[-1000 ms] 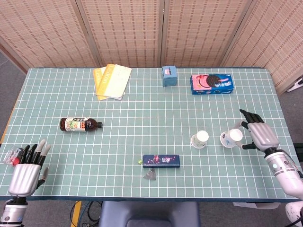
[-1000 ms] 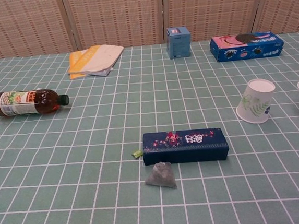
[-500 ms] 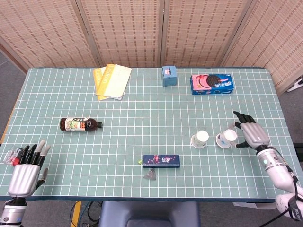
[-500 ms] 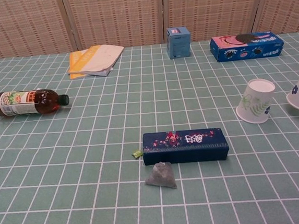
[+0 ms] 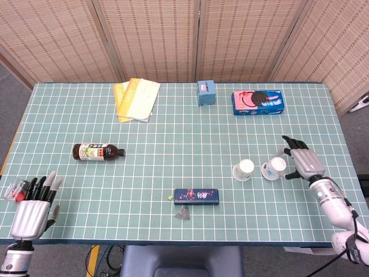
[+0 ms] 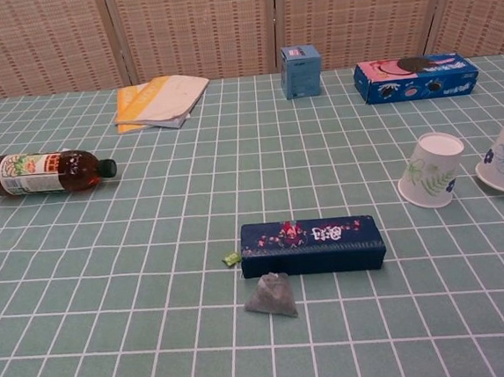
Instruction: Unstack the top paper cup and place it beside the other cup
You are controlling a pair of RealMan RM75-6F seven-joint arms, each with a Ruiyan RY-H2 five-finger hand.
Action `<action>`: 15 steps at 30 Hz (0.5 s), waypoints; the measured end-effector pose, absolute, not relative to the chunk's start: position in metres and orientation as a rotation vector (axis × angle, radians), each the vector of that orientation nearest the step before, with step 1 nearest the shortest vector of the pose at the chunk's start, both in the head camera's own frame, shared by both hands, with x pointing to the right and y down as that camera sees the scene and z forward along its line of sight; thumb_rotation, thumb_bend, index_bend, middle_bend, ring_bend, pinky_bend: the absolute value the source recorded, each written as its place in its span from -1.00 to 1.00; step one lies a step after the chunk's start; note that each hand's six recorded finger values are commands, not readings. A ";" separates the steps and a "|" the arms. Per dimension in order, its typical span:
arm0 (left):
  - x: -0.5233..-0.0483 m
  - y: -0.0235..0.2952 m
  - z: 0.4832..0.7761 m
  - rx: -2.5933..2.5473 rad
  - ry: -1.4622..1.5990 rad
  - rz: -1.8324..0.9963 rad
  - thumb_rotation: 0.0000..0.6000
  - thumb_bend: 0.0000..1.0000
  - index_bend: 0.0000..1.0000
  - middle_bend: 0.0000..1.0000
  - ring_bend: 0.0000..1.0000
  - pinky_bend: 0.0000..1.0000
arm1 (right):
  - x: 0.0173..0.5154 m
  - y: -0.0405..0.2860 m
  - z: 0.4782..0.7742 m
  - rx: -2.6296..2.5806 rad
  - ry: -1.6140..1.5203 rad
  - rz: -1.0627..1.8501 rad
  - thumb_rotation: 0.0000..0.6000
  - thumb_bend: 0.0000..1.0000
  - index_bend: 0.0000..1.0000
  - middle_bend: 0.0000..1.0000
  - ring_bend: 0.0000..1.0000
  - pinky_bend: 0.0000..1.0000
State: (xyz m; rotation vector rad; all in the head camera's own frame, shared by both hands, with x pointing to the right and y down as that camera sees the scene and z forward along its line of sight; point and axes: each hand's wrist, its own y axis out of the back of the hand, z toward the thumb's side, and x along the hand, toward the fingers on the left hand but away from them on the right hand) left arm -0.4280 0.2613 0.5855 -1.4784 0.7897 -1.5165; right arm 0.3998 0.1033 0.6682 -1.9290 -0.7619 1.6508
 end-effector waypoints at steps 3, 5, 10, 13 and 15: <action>-0.428 0.261 0.585 -1.480 0.792 -1.515 1.00 -0.01 -1.00 -1.00 -1.00 -1.00 | 0.399 0.103 0.671 -1.927 -0.755 1.654 1.00 -0.54 -0.21 -1.00 -1.00 -1.00; -0.428 0.261 0.584 -1.481 0.792 -1.513 1.00 -0.01 -1.00 -1.00 -1.00 -1.00 | 0.398 0.102 0.672 -1.927 -0.755 1.656 1.00 -0.54 -0.21 -1.00 -1.00 -1.00; -0.428 0.261 0.583 -1.479 0.796 -1.510 1.00 -0.01 -1.00 -1.00 -1.00 -1.00 | 0.396 0.102 0.676 -1.926 -0.749 1.663 1.00 -0.50 -0.21 -1.00 -1.00 -1.00; -0.428 0.262 0.583 -1.478 0.795 -1.512 1.00 -0.01 -1.00 -1.00 -1.00 -1.00 | 0.395 0.103 0.679 -1.926 -0.743 1.670 1.00 -0.49 -0.21 -1.00 -1.00 -1.00; -0.428 0.262 0.584 -1.482 0.790 -1.512 1.00 -0.01 -1.00 -1.00 -1.00 -1.00 | 0.396 0.104 0.680 -1.928 -0.741 1.675 1.00 -0.52 -0.21 -1.00 -1.00 -1.00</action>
